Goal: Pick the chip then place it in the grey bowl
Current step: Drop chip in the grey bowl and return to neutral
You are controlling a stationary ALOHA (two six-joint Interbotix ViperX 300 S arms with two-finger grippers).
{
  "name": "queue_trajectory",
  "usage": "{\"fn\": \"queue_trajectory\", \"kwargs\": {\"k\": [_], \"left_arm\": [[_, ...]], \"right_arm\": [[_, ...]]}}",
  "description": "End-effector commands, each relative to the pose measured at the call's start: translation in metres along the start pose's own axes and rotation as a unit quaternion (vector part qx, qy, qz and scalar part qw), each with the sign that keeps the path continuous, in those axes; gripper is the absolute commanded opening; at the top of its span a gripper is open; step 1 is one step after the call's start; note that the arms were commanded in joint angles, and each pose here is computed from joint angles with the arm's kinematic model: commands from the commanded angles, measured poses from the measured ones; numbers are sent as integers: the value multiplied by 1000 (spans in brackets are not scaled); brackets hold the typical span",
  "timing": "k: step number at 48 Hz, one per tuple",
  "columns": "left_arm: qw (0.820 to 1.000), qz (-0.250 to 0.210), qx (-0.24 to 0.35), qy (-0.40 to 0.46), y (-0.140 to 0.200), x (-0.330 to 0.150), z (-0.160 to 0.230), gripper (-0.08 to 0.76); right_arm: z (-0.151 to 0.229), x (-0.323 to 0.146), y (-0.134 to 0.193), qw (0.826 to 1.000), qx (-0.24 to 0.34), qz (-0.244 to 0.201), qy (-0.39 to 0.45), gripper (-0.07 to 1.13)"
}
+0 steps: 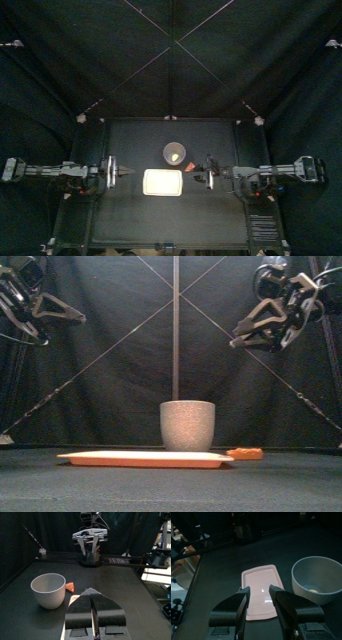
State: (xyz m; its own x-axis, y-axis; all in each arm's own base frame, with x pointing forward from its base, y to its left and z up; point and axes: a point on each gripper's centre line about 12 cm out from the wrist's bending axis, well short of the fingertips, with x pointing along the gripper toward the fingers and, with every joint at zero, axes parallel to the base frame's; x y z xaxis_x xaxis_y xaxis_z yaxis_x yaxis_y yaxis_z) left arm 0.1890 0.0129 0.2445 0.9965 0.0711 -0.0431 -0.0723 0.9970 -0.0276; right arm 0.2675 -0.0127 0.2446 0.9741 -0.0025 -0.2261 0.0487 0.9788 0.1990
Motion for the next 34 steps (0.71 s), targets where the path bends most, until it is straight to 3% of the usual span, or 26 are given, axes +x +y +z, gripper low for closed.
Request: {"fn": "queue_trajectory", "kwargs": {"k": [1,9,34], "left_arm": [[1000,-1,-2,-7,0,1,5,68],[1000,0,-4,-5,0,1,4,68],[1000,-2,-2,-4,-1,1,3,70]], "right_arm": [[11,-18,21,998,-16,42,-35,763],[8,-37,30,996,-19,65,-51,763],[1,-40,27,997,-18,60,-44,763]]}}
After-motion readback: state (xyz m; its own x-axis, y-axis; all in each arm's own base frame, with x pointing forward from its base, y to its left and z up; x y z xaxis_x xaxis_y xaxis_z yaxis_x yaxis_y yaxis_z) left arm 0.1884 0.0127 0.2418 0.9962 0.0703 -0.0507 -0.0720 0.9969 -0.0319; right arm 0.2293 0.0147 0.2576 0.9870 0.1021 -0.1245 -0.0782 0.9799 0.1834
